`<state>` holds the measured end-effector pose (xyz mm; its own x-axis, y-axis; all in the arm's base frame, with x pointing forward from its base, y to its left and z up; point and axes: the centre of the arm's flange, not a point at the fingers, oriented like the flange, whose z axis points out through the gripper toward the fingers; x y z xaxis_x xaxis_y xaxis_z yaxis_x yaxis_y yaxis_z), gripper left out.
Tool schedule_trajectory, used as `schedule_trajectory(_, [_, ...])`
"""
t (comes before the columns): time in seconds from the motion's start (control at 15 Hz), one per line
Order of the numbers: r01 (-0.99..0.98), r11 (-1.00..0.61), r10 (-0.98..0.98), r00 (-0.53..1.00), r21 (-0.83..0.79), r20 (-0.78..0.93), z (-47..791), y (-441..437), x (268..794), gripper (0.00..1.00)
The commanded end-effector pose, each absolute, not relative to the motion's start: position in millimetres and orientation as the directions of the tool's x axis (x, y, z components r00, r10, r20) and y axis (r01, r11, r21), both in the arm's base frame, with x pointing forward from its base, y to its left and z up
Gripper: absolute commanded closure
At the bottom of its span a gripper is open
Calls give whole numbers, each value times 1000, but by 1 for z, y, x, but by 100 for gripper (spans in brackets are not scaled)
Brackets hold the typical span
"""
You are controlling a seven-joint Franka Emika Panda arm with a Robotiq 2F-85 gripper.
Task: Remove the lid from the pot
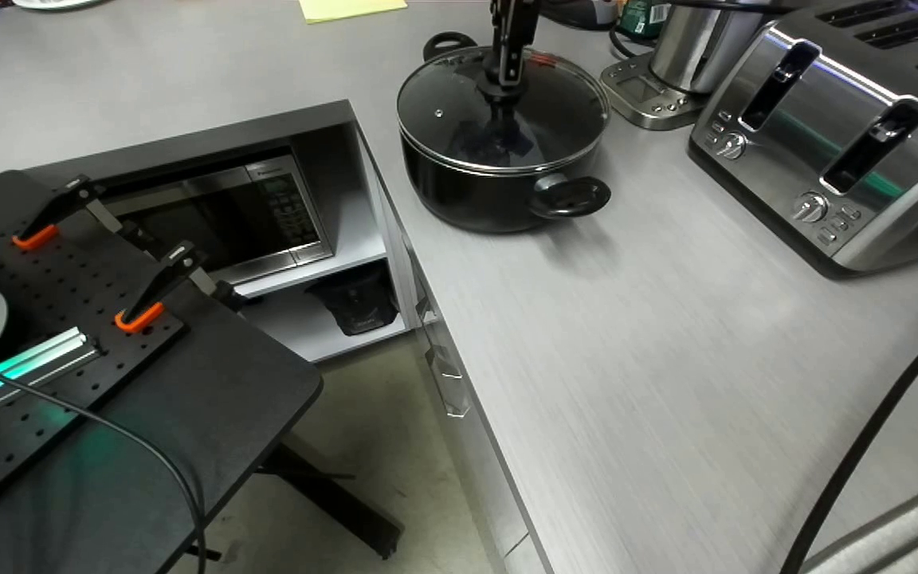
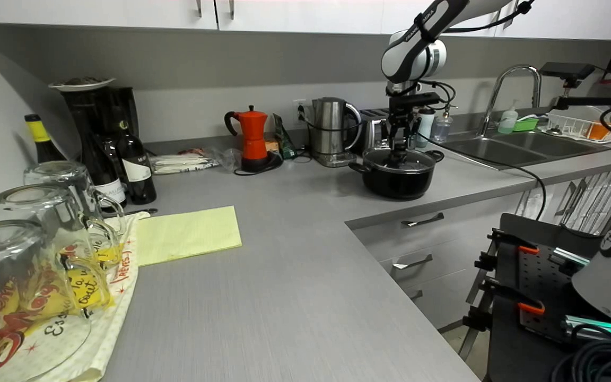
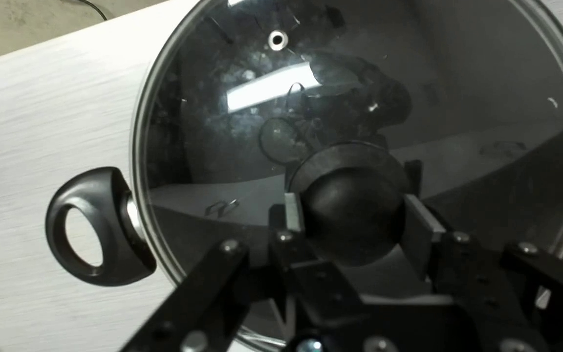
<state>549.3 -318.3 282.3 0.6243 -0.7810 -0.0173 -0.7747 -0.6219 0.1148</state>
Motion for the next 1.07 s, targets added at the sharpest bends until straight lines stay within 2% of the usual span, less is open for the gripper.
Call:
schedule_trajectory(0.0, [-749, -658, -746, 662, 74, 70, 331, -296, 516, 76])
schedule_trajectory(0.47, [-626, -773, -603, 775, 100, 192, 404, -234, 511, 76])
schedule_trajectory(1.0, [-380, -914, -346, 913, 145, 215, 434, -94, 584, 76])
